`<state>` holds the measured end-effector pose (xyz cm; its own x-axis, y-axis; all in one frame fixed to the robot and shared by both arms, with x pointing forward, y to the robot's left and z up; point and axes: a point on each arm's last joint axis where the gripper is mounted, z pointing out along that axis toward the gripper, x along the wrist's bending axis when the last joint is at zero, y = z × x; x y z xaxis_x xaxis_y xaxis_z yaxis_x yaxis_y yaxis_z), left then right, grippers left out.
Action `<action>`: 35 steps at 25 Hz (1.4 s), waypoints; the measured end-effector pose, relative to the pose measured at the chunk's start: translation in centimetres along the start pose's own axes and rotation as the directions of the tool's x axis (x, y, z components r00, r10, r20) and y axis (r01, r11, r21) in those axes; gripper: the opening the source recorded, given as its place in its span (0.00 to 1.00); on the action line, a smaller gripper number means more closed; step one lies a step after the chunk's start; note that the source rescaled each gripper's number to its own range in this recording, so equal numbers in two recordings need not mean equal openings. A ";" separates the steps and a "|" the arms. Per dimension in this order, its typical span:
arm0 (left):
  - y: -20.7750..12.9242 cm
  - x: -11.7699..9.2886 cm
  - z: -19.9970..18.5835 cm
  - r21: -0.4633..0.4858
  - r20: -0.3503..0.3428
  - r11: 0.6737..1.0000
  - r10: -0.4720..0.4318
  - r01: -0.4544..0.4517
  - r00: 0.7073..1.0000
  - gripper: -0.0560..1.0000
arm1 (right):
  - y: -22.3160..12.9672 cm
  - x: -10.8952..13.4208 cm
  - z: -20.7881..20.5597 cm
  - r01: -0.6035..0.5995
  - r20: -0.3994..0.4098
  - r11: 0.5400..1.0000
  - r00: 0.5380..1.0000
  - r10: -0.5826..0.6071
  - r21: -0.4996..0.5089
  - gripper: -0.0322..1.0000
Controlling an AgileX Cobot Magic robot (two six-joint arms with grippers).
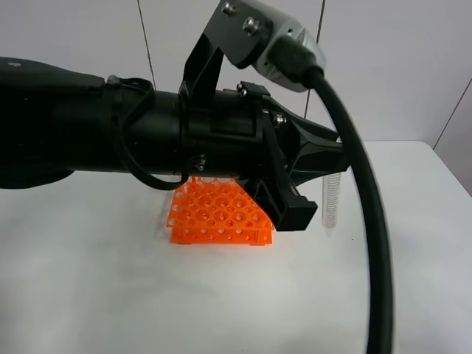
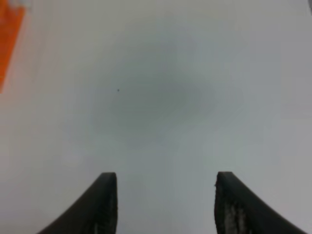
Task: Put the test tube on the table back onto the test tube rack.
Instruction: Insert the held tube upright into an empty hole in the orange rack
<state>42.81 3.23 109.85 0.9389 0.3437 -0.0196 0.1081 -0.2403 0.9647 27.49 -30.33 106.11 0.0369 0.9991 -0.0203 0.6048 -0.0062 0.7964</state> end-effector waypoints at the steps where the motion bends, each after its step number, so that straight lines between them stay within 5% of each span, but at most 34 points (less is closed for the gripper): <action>1: 0.0 0.0 0.0 0.000 0.002 1.000 0.000 0.000 1.000 0.05 | -0.2 0.0 -0.5 -0.002 0.000 1.000 1.000 0.002 -0.030 0.61; 13: 0.0 -0.1 0.0 -0.001 0.007 1.000 0.000 0.000 1.000 0.05 | -2.5 -0.2 -3.0 -0.015 -0.005 0.971 1.000 0.015 -0.237 0.61; 35: 0.0 -0.1 0.0 -0.002 0.010 1.000 0.012 -0.012 1.000 0.05 | -2.9 -0.2 -2.8 -0.015 -0.003 0.974 1.000 0.015 -0.226 0.61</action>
<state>42.72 3.19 109.87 0.9433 0.3319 -0.0102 0.0958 -0.2426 0.9654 23.53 -30.44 105.53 0.0433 0.9990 -0.0062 0.4085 -0.0121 0.9127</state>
